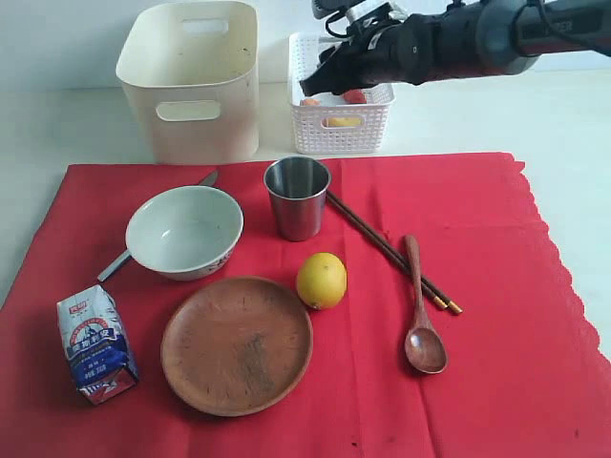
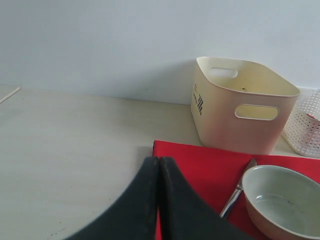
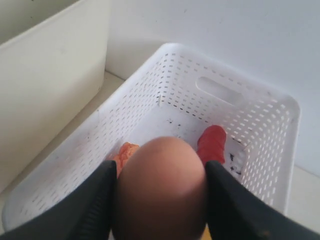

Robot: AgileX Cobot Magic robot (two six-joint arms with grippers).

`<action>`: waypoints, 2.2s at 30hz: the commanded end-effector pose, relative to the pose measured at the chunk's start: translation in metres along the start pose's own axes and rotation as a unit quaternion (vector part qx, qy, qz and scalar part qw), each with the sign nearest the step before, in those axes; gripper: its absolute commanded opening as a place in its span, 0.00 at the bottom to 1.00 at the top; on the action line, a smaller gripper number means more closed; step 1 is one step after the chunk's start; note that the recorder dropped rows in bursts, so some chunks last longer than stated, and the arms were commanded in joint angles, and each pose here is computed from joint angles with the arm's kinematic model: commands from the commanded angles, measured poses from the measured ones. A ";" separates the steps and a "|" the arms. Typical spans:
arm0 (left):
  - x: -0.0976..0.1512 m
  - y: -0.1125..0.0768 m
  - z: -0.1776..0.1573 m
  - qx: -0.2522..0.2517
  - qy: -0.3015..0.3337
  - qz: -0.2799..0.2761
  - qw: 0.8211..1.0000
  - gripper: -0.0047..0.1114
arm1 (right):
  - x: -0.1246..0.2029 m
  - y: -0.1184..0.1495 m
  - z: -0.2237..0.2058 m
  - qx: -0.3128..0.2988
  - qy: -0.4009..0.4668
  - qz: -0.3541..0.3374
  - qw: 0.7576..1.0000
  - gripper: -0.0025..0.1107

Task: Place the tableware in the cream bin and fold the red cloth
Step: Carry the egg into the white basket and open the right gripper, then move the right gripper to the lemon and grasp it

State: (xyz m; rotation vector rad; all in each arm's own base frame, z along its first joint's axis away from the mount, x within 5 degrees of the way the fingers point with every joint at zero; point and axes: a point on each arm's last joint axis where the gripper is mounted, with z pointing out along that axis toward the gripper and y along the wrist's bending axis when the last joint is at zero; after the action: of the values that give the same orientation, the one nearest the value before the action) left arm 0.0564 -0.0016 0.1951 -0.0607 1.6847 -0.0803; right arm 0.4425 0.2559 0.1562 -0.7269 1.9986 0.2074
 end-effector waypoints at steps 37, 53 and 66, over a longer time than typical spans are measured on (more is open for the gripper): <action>0.000 0.000 -0.001 0.001 -0.003 -0.004 1.000 0.06 | -0.036 -0.001 -0.048 -0.043 0.079 0.024 0.996 0.63; 0.000 0.000 -0.001 0.001 -0.003 -0.004 1.000 0.06 | -0.078 0.001 -0.164 -0.111 0.172 0.025 0.978 0.20; 0.000 0.000 -0.001 0.001 -0.003 -0.004 1.000 0.06 | -0.011 0.048 -0.211 -0.133 0.141 0.007 0.981 0.02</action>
State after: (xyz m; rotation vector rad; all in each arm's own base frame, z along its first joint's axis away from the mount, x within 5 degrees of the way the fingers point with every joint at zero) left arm 0.0564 -0.0016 0.1951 -0.0607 1.6847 -0.0803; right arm 0.2763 0.2048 0.2746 -0.9425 2.3245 0.3971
